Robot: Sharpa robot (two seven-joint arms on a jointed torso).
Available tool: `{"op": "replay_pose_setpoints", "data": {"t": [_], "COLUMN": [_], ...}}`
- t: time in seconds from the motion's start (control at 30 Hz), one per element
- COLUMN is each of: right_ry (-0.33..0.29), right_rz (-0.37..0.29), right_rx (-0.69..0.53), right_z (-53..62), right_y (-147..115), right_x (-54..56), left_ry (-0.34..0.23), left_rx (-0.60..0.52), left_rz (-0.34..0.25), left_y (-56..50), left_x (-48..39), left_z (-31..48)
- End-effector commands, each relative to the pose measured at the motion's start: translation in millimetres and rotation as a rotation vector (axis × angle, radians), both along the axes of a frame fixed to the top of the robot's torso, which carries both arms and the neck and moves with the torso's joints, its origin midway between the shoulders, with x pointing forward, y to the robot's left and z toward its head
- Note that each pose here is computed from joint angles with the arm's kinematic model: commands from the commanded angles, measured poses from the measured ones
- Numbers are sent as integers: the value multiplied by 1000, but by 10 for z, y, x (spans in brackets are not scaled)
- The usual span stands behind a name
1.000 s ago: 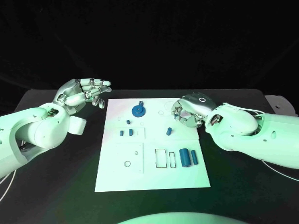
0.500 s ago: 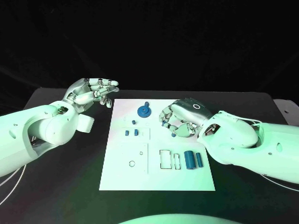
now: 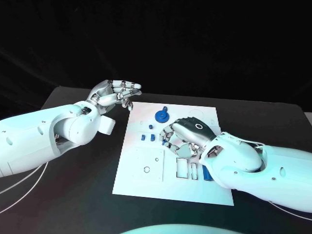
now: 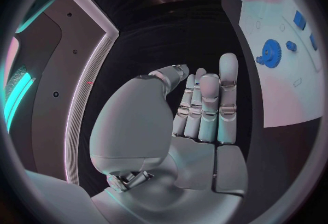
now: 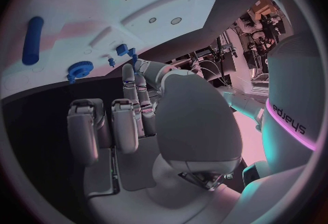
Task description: Assemble the parts on the task board
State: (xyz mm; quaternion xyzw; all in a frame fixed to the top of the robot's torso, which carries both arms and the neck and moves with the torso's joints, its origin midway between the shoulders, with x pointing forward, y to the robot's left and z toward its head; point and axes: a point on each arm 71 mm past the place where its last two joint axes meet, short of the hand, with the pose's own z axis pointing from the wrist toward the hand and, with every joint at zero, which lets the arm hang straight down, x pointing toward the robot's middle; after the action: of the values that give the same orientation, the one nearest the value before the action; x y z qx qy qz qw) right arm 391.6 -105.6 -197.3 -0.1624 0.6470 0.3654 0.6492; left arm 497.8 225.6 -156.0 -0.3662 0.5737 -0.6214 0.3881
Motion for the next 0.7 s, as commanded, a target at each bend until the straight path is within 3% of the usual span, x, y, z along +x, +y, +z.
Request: {"op": "replay_pose_setpoints", "data": {"t": [0.03, 0.7], "right_ry": [6, 88], "right_rz": [19, 48], "right_rx": [3, -17], "right_z": [-66, -387], "right_y": [42, 168], "right_x": [-21, -109], "left_ry": [-9, 8], "left_rx": [-14, -8], "left_rz": [-4, -12], "left_y": [-29, -88], "left_x": [8, 25], "left_z": [9, -8]}}
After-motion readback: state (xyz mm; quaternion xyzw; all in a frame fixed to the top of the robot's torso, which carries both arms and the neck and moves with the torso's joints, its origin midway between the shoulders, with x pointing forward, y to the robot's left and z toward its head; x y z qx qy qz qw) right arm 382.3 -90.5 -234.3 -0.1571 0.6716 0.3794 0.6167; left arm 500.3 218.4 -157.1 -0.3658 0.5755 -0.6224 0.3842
